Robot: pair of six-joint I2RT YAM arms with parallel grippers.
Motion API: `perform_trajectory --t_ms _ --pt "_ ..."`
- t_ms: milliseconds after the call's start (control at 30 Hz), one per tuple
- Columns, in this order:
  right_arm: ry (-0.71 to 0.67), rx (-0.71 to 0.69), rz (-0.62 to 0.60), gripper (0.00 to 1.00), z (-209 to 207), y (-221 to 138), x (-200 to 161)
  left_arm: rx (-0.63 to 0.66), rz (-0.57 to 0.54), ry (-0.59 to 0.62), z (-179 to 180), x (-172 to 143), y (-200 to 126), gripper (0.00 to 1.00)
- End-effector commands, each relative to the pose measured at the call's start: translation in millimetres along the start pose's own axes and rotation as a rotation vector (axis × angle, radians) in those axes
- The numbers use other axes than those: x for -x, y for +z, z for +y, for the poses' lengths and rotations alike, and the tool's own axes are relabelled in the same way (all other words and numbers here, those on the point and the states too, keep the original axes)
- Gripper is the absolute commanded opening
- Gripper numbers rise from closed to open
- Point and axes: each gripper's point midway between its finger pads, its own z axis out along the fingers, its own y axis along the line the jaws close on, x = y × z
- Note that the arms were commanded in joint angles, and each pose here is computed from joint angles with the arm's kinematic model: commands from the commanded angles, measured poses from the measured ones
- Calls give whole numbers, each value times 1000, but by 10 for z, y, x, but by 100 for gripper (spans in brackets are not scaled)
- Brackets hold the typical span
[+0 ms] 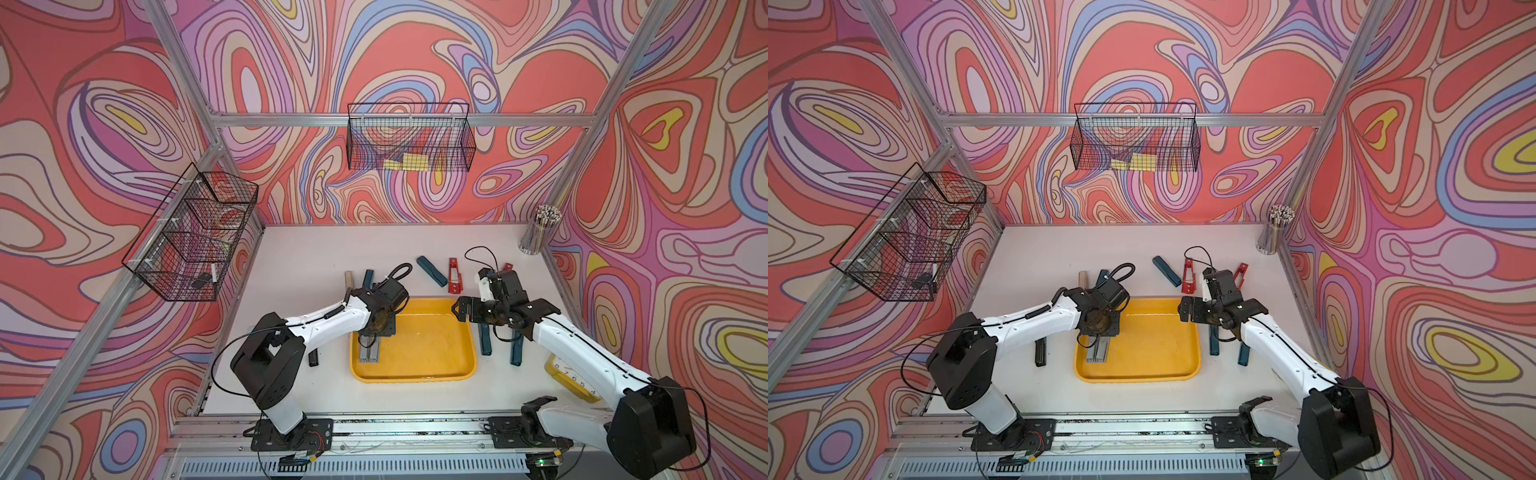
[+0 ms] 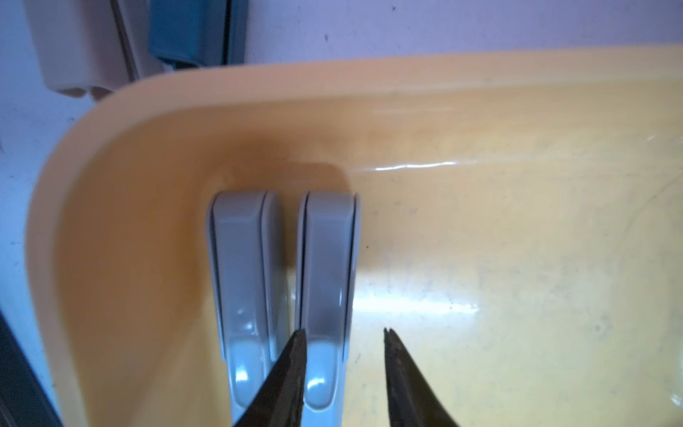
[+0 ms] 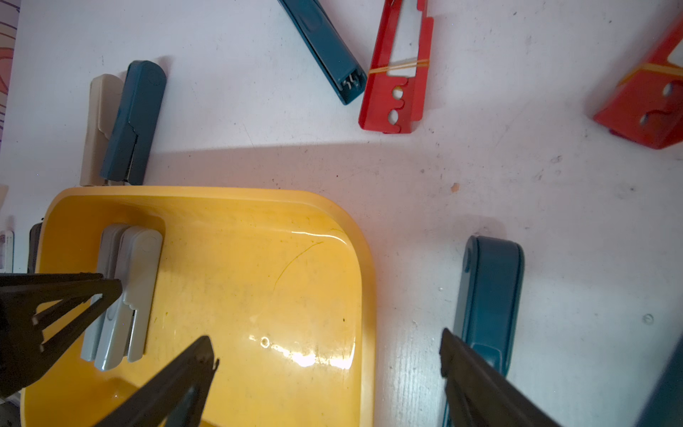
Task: Put the pruning pliers into the storage box
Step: Place the pruning pliers in the storage box.
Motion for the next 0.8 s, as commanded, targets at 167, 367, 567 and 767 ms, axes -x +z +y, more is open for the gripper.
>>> perform_trajectory --t_ms 167,367,567,767 --pt "2 8 -5 98 -12 -8 -35 -7 -7 13 -62 11 -83 5" --pt "0 -3 -8 98 -39 -22 -57 -7 17 7 -114 -51 101 0" --pt "1 5 -6 98 -29 -13 -62 -6 10 -3 -157 -20 186 0" --pt "2 8 -5 98 -29 6 -73 16 7 -11 -154 -7 226 0"
